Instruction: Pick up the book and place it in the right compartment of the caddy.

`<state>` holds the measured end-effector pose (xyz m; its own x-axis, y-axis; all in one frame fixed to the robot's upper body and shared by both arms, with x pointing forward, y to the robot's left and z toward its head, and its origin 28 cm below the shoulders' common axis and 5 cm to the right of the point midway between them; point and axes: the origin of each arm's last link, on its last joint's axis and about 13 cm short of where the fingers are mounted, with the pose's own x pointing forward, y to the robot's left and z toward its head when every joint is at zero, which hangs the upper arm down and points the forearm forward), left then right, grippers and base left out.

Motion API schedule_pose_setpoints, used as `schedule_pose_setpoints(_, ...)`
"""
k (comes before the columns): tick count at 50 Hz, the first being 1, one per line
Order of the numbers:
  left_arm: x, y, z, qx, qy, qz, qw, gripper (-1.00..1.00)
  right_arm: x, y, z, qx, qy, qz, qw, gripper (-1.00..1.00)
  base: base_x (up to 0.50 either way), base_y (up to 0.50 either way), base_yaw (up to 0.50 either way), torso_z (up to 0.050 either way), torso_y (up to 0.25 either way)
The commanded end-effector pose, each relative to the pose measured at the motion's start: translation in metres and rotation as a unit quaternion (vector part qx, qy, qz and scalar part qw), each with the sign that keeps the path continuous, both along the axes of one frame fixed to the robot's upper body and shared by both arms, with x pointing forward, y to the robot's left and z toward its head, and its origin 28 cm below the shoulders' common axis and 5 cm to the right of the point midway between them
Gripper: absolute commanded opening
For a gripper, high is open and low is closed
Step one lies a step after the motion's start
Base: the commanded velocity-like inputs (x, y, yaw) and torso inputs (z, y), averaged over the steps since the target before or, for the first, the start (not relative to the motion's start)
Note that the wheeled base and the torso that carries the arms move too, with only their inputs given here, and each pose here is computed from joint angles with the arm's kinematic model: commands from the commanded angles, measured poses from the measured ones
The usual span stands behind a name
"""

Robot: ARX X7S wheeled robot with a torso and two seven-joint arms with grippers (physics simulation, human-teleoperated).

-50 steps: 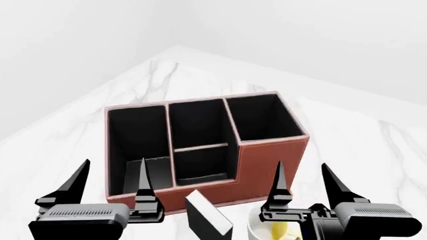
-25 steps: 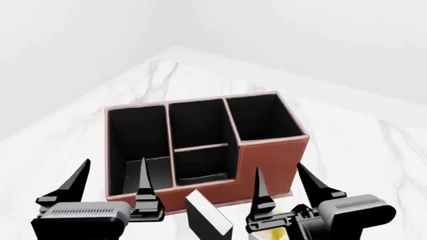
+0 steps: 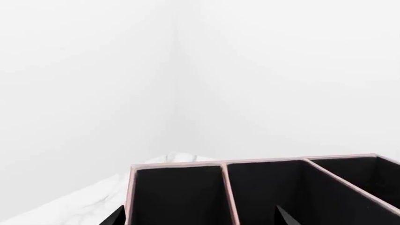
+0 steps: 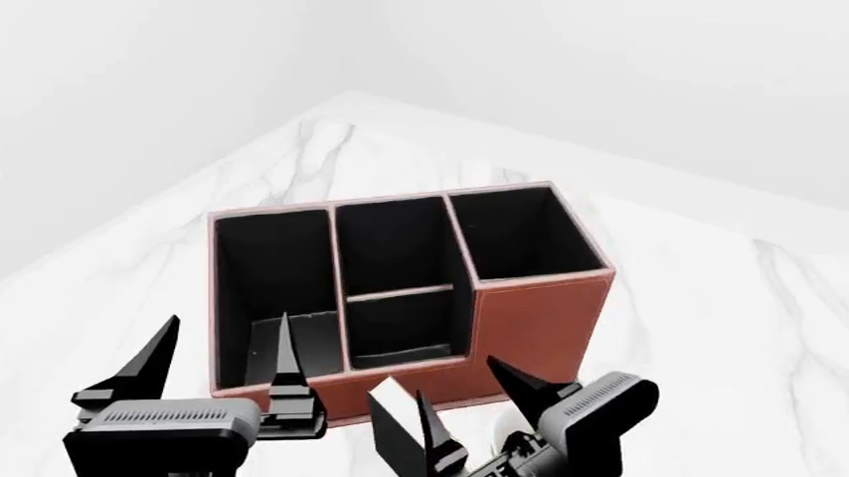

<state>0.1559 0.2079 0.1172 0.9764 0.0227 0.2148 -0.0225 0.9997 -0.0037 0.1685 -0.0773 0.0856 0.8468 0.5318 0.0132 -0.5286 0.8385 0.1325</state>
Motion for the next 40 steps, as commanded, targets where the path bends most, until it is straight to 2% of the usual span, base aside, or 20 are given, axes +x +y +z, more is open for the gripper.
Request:
schedule_pose_setpoints(1, 0.000, 0.000, 0.000, -0.001, 0.000, 0.000, 1.000, 1.00, -0.001, 0.010, -0.007, -0.016, 0.027, 0.047, 0.998, 1.00, 0.00, 0.00, 0.00, 0.000, 0.000)
schedule_pose_setpoints(15, -0.001, 0.000, 0.000, -0.002, 0.000, 0.000, 1.000, 1.00, 0.003, 0.012, -0.013, -0.052, 0.024, 0.042, 0.997, 1.00, 0.00, 0.00, 0.00, 0.000, 0.000)
schedule_pose_setpoints(20, -0.001, 0.000, 0.001, -0.003, -0.001, -0.001, 1.000, 1.00, 0.007, 0.010, -0.017, -0.079, 0.003, 0.025, 0.997, 1.00, 0.00, 0.00, 0.00, 0.000, 0.000)
schedule_pose_setpoints(40, 0.000, 0.000, 0.000, -0.002, 0.001, -0.001, 1.000, 1.00, 0.003, 0.012, -0.028, -0.060, 0.030, 0.034, 0.997, 1.00, 0.00, 0.00, 0.00, 0.000, 0.000)
